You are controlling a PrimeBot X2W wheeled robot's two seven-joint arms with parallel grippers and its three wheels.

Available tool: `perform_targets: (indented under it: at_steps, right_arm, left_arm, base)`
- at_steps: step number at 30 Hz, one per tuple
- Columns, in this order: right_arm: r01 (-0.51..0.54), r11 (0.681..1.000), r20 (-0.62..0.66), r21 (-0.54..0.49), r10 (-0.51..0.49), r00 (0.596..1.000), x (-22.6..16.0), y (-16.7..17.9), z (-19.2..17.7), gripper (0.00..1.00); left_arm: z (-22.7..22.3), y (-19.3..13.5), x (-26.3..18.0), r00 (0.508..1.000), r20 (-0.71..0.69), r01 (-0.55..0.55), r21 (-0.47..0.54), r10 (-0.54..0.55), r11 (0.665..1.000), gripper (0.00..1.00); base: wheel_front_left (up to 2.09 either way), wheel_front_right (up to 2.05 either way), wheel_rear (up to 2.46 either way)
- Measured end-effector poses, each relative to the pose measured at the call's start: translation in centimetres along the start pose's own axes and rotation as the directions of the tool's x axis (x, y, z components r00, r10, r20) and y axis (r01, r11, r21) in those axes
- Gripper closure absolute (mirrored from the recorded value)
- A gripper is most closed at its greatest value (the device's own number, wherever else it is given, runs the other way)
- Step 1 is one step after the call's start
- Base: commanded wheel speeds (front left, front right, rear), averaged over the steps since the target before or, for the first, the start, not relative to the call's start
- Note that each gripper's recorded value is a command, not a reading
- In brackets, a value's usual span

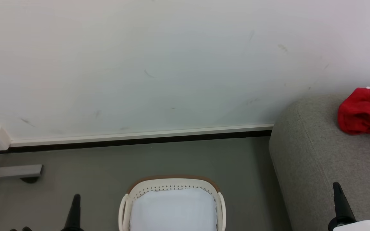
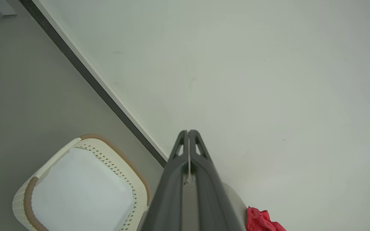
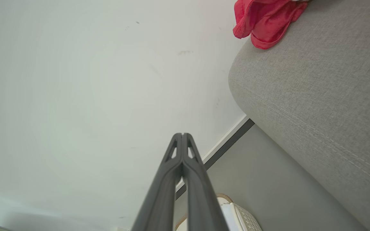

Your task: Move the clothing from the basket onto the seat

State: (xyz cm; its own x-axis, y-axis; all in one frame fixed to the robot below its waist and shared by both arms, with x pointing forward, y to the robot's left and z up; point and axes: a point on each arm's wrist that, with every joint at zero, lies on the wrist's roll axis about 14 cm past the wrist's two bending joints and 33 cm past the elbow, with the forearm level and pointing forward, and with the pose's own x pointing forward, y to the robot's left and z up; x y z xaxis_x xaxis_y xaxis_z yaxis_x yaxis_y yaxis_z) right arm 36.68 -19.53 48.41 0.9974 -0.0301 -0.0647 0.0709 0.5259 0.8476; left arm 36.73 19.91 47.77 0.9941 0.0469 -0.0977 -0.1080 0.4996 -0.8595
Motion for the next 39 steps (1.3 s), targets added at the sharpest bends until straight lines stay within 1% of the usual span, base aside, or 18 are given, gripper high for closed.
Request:
perform_targets:
  at_steps: [9, 20, 39]
  right_arm:
    - [0.001, 0.996, 0.000, 0.092, -0.001, 1.000, 0.2, 0.0, 0.2, 1.00]
    - [-0.012, 0.981, 0.002, 0.195, 0.012, 1.000, 0.7, 0.5, 0.6, 1.00]
    - [-0.022, 0.935, -0.002, 0.353, 0.024, 1.000, 1.1, 0.7, 0.9, 1.00]
  left_arm:
    - [0.2, -0.3, 0.3, 1.000, -0.003, 0.008, -0.082, -0.009, 0.997, 1.00]
    - [0.3, -0.7, 0.7, 1.000, -0.007, 0.022, -0.189, -0.024, 0.982, 1.00]
    - [0.7, -1.4, 1.2, 0.999, -0.007, 0.047, -0.330, -0.053, 0.943, 1.00]
  base:
    - [0.00, 0.00, 0.00]
    - [0.00, 0.00, 0.00]
    - [0.00, 0.00, 0.00]
